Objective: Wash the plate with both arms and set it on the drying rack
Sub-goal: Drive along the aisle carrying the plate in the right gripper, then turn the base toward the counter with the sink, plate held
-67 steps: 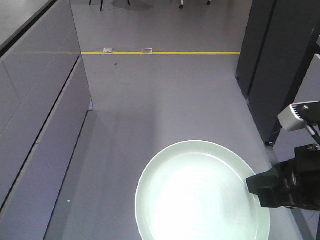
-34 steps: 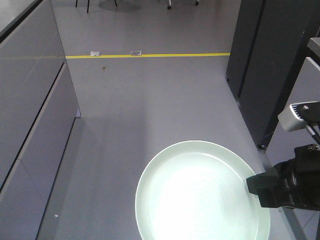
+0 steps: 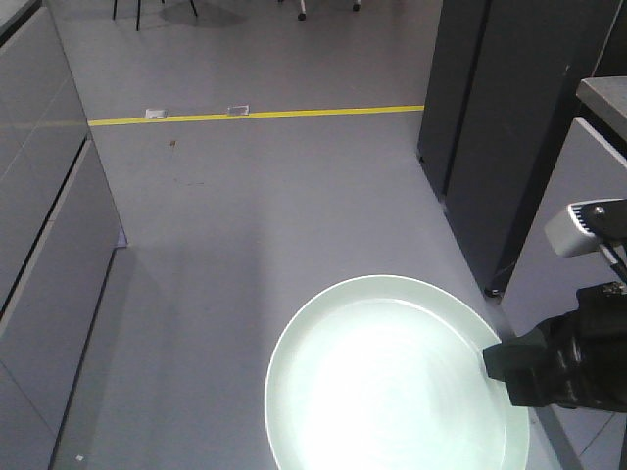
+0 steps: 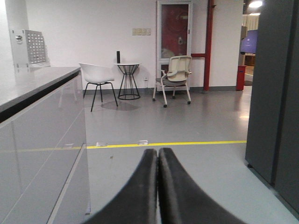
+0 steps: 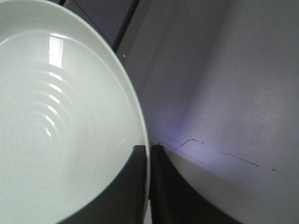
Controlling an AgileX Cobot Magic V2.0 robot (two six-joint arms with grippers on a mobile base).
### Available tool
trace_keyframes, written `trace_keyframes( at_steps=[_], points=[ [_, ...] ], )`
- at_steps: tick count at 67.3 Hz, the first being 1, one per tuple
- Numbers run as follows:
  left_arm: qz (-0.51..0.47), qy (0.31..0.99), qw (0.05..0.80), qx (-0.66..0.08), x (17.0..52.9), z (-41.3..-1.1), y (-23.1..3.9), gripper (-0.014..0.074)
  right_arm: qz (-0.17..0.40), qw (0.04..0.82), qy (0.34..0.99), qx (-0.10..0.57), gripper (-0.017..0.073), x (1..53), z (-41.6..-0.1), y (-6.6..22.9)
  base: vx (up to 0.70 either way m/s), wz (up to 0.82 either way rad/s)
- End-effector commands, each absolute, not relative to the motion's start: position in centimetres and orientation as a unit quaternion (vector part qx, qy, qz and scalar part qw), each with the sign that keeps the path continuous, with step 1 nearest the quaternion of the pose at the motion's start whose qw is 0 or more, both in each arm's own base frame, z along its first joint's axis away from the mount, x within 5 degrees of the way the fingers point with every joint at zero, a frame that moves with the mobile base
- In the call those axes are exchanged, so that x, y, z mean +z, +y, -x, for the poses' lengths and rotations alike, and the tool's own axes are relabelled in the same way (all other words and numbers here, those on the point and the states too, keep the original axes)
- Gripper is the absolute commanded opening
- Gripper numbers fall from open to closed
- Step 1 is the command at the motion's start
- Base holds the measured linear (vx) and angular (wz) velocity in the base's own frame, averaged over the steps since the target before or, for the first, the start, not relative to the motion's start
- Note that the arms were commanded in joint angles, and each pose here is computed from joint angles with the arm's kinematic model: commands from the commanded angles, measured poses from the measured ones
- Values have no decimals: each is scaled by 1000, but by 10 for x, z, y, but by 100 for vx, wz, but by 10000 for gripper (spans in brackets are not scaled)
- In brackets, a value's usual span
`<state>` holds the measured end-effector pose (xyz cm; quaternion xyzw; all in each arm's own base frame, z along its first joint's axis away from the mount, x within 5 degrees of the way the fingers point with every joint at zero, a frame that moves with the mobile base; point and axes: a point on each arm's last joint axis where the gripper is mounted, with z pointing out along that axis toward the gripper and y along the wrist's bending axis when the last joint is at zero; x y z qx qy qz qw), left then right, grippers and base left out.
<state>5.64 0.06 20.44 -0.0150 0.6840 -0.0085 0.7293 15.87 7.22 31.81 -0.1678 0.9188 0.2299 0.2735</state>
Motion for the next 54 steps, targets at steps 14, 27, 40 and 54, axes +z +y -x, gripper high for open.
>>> trace_keyframes(
  at_steps=[14,27,40,54],
  points=[
    [15,642,766,-14,222,-53,0,-6,163,310,905,242,-4,331,-160,74,11,-17],
    [15,642,766,-14,222,-53,0,-6,163,310,905,242,-4,331,-160,74,8,-18],
    [15,642,766,-14,222,-53,0,-6,163,310,905,242,-4,331,-160,74,7,-19],
    [15,642,766,-14,222,-53,0,-6,163,310,905,242,-4,331,-160,74,7,-20]
  ],
)
